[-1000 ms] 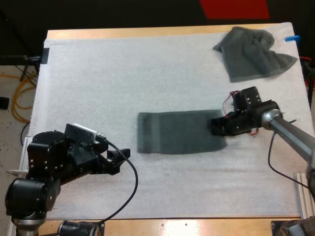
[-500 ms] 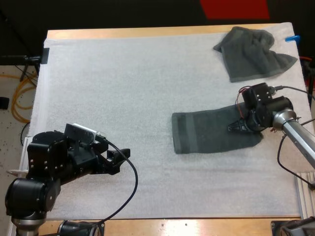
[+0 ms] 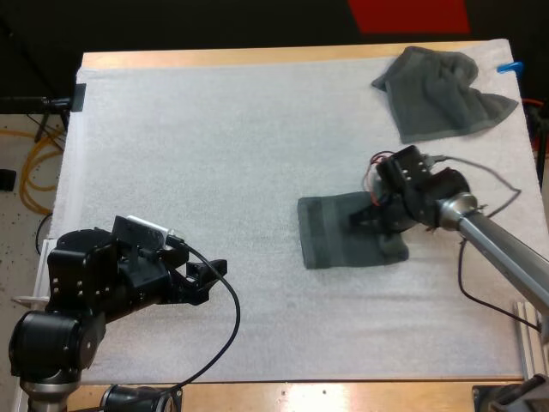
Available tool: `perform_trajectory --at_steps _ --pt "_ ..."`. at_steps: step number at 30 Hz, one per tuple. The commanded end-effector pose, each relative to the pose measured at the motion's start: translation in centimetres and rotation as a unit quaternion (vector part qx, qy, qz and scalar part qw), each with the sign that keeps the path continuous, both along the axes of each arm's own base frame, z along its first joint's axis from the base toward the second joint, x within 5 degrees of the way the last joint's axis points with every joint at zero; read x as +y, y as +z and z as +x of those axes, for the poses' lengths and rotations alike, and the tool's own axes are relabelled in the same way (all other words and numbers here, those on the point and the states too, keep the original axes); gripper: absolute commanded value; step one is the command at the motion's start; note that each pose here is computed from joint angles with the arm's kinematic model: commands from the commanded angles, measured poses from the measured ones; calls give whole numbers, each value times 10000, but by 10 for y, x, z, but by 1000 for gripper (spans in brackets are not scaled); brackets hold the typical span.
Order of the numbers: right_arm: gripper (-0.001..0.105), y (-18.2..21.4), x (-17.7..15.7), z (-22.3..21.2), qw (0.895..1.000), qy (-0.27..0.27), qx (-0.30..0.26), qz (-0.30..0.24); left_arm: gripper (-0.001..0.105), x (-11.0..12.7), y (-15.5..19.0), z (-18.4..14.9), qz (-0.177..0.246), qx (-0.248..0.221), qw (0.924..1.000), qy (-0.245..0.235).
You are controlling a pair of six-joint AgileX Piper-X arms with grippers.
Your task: Pick towel from pile fold and stack
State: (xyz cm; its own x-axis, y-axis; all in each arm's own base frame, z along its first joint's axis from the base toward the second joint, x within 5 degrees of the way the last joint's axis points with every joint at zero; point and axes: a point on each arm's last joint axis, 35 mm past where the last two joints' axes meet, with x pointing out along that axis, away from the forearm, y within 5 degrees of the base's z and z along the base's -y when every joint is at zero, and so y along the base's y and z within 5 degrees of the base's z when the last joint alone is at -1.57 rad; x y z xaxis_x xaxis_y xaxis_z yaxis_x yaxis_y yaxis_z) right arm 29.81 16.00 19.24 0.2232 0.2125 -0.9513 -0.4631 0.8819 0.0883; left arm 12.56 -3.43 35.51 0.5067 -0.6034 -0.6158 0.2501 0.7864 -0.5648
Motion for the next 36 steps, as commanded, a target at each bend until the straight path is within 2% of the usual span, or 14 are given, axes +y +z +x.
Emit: perform_trajectory --at_steps 1,8,15,22,24,27,29,31,32,36 --pt "1 -4 8 3 9993 -64 152 327 70 -1 2 -1 -81 31 10000 -47" --pt "1 -23 33 16 9893 -324 688 1241 70 -2 2 -1 -180 43 9997 -140" --pt "1 -39 45 15 9785 -205 1155 1694 70 -2 2 -1 -179 43 9997 -140" --pt "2 -39 56 16 9783 -79 944 1843 70 -2 2 -1 -179 43 9997 -140" --pt "8 -39 57 16 9782 -76 922 1860 70 -2 2 -1 -179 43 9997 -140" --pt "28 -39 59 15 9782 -51 926 1859 70 -2 2 -1 -179 43 9997 -140" --pt "53 -39 60 14 9773 -20 955 1891 70 -2 2 -1 -179 43 9997 -140" --pt "72 -38 61 14 9743 45 1028 2002 70 -2 2 -1 -179 43 9997 -140" --pt "77 -37 61 13 9717 113 1085 2093 70 -2 2 -1 -179 43 9997 -140" --pt "74 -30 62 11 9696 229 1043 2201 70 -2 2 -1 -179 43 9997 -140"
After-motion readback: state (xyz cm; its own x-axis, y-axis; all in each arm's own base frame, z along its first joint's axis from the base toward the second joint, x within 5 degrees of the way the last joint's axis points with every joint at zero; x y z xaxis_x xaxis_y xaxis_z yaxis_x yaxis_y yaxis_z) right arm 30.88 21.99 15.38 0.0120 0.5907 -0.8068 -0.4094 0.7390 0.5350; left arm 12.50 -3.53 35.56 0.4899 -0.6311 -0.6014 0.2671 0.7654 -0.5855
